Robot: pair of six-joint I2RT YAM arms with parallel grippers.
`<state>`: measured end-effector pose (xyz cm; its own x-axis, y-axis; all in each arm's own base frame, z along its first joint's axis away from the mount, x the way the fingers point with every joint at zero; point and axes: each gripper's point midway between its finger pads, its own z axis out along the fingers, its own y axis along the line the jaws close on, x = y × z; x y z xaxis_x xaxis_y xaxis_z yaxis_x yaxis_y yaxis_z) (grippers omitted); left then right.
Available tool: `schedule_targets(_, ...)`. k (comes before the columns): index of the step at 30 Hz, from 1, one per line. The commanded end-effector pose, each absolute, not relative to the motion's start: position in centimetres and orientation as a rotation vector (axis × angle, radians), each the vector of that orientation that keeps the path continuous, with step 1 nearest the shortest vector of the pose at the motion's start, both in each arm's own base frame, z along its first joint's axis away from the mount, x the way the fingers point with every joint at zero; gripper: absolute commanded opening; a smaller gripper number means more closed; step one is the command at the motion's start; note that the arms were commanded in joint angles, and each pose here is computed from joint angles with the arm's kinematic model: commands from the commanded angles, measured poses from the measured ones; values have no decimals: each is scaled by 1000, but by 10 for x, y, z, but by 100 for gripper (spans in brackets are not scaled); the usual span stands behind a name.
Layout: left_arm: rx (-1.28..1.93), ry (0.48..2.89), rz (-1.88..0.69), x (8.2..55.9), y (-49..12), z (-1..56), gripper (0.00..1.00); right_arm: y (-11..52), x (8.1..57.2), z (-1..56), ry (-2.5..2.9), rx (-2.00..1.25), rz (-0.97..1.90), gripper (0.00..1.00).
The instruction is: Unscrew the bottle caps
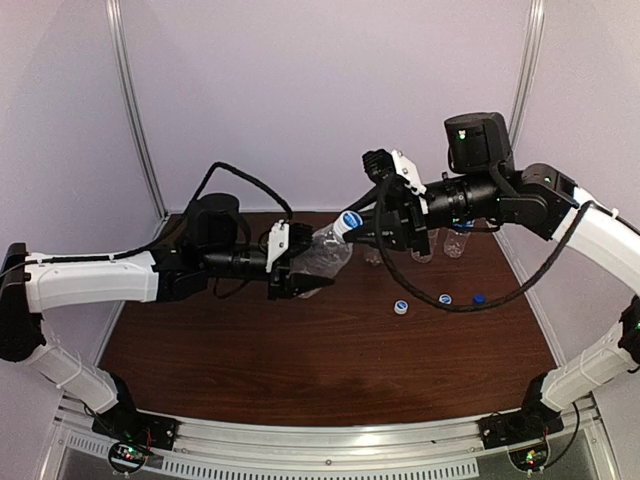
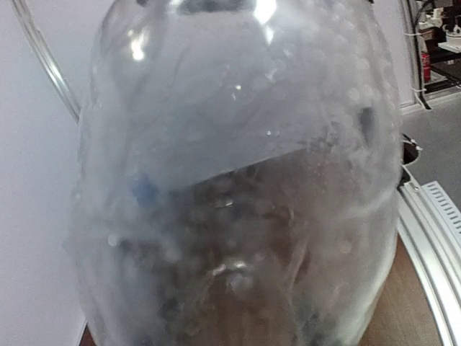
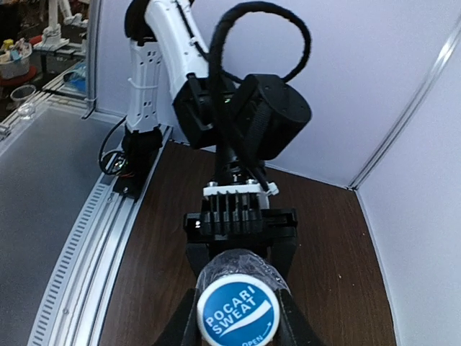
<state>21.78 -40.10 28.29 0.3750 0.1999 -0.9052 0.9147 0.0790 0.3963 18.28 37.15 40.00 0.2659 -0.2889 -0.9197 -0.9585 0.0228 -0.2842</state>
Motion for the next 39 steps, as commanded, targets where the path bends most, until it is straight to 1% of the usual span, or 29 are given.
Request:
schedule_targets(1,1574,899,-969,168,-402,297,46,350,130,349,1090,-1904,847,0)
schedule_targets(4,1583,898,-999,166,-405,296,45,353,146,337,1165,-1918,757,0)
schedule_targets(5,1582,897,-1005,166,-405,297,45,354,149,335,1181,-1918,748,2)
schedule_targets(6,1581,894,-1008,166,-406,297,45,356,151,335,1187,-1911,748,14)
schedule_targets(7,1574,893,-1006,167,-406,298,45,359,153,337,1190,-1887,753,34)
schedule_targets(8,1562,894,-999,168,-406,300,45,361,155,341,1196,-1854,752,69)
schedule_targets(9,1546,898,-988,171,-406,301,45,364,162,348,1205,-1797,740,96)
schedule_targets(10,1524,910,-971,174,-406,303,45,367,171,359,1224,-1712,720,99)
schedule_targets(13,1415,967,-875,195,-404,312,45,364,199,396,1294,-1405,696,100)
schedule_targets(16,1249,1024,-755,222,-396,325,45,362,197,426,1294,-1218,860,100)
schedule_targets(17,1196,1057,-727,231,-393,326,44,363,200,433,1306,-1148,900,100)
schedule_targets(20,1070,1096,-667,249,-385,334,44,357,232,444,1411,-852,936,100)
schedule_targets(22,1007,1120,-632,259,-380,335,44,357,235,451,1409,-752,1013,98)
schedule_targets(24,955,1159,-603,270,-376,332,44,360,229,462,1347,-707,1064,92)
schedule_targets(26,918,1195,-576,279,-375,330,44,361,232,462,1353,-659,1008,89)
schedule_targets(30,900,1219,-553,284,-377,326,43,361,247,462,1371,-581,901,84)
schedule_targets(35,914,1224,-539,285,-381,324,43,375,258,462,1410,-560,867,81)
schedule_targets(39,918,1226,-535,285,-382,323,43,385,270,451,1464,-552,818,75)
